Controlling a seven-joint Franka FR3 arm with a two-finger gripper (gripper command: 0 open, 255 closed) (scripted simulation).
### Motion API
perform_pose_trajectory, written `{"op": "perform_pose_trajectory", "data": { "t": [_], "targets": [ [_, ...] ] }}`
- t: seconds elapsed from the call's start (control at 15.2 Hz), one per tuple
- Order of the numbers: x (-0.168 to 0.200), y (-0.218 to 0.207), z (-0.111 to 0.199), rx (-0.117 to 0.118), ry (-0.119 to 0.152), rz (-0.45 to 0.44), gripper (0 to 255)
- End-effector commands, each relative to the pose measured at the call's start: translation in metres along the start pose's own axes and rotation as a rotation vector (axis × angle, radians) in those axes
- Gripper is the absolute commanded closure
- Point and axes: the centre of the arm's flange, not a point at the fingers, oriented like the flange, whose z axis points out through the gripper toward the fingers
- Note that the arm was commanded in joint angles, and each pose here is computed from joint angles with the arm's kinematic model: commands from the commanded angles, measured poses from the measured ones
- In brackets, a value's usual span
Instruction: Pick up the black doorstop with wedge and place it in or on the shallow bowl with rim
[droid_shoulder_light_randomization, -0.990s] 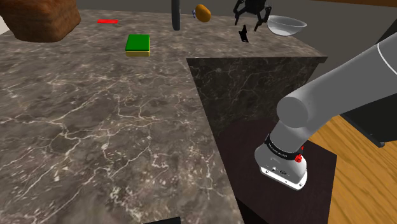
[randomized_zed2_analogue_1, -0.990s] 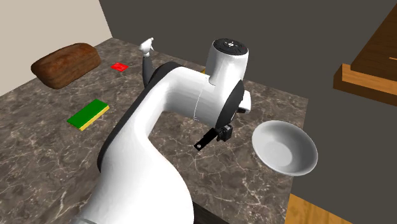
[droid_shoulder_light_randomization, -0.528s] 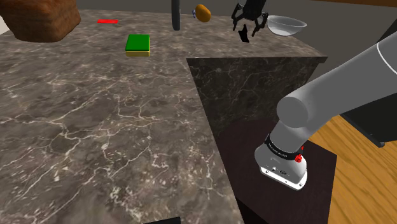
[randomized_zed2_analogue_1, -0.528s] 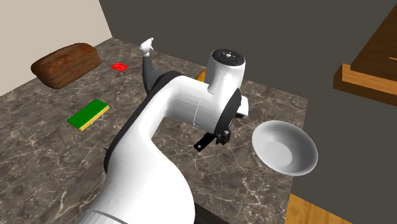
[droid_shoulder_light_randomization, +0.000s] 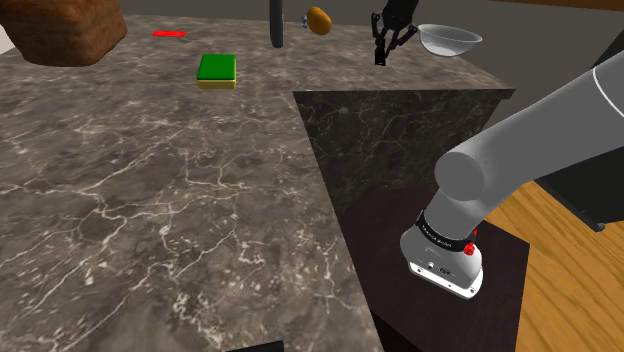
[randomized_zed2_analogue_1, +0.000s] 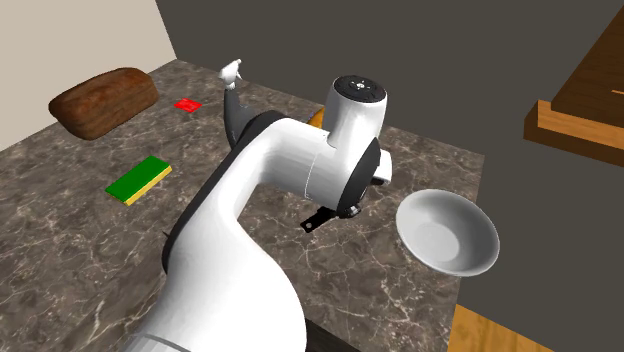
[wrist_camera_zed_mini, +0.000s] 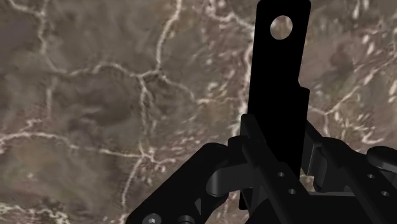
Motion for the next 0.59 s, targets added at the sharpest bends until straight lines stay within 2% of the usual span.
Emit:
{"op": "perform_pose_trajectory", "data": {
  "t": [0.0,0.33,0.53],
  "targets": [
    [-0.001,-0.002,0.004,-0.003,-0.008,-0.002,255],
    [-0.001,-0.001,0.004,-0.003,-0.008,-0.002,255],
    [0.0,-0.004,-0.012,-0.003,-0.008,-0.002,255]
  ]
}}
